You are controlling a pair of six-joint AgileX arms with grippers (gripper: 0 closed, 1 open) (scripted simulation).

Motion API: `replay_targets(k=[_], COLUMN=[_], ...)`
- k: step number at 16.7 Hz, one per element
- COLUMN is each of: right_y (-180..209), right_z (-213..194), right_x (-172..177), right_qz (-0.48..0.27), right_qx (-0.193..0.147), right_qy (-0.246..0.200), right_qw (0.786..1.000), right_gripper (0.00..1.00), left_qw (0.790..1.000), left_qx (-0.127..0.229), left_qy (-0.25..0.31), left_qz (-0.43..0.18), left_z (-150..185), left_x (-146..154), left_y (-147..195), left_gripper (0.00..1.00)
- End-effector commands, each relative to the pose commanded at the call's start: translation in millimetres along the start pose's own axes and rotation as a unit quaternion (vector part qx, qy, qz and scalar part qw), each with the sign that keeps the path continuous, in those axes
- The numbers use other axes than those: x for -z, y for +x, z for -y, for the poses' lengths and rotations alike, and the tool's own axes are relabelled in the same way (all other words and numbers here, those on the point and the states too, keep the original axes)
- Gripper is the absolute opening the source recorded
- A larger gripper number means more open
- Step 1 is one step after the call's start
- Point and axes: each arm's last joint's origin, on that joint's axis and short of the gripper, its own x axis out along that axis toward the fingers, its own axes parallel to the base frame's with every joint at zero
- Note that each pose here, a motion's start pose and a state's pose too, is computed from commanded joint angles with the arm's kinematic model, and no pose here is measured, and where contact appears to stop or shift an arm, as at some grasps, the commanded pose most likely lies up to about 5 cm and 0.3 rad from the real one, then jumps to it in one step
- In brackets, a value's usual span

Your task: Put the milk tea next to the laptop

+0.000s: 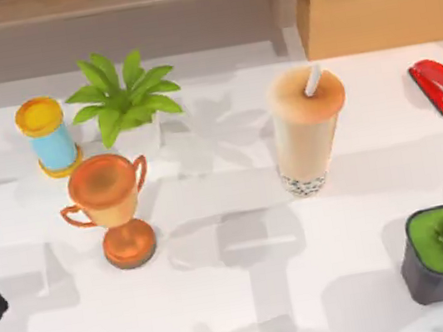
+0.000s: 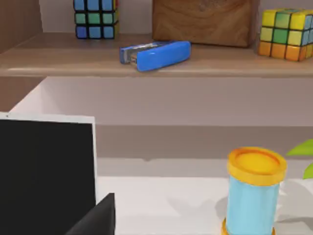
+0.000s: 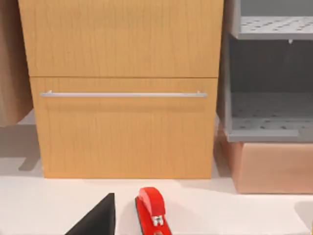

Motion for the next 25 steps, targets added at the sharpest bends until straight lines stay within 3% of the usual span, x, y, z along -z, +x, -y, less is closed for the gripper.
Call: replay_targets(k=[5,13,19,25], right_y=[0,0,0,0], right_z=[0,0,0,0], right_x=[0,0,0,0], right_qz=[0.0,0.0,0.0,0.0], right_qx=[0.0,0.0,0.0,0.0], right_qy=[0.0,0.0,0.0,0.0], right_qw=[1.0,1.0,1.0,1.0], right_gripper=[1.0,1.0,1.0,1.0], left_qw=[1.0,0.994,0.986,0.985], left_qx=[0.002,0.011,0.009,0.008], left_qy=[-0.009,-0.059,-0.061,-0.031], left_qz=[-0.01,-0.093,-0.154,-0.168], left_z=[3,43,140,273], left_x=[-7,-61,-79,-40], left_y=[2,40,94,100], left_gripper=[1.0,1.0,1.0,1.0])
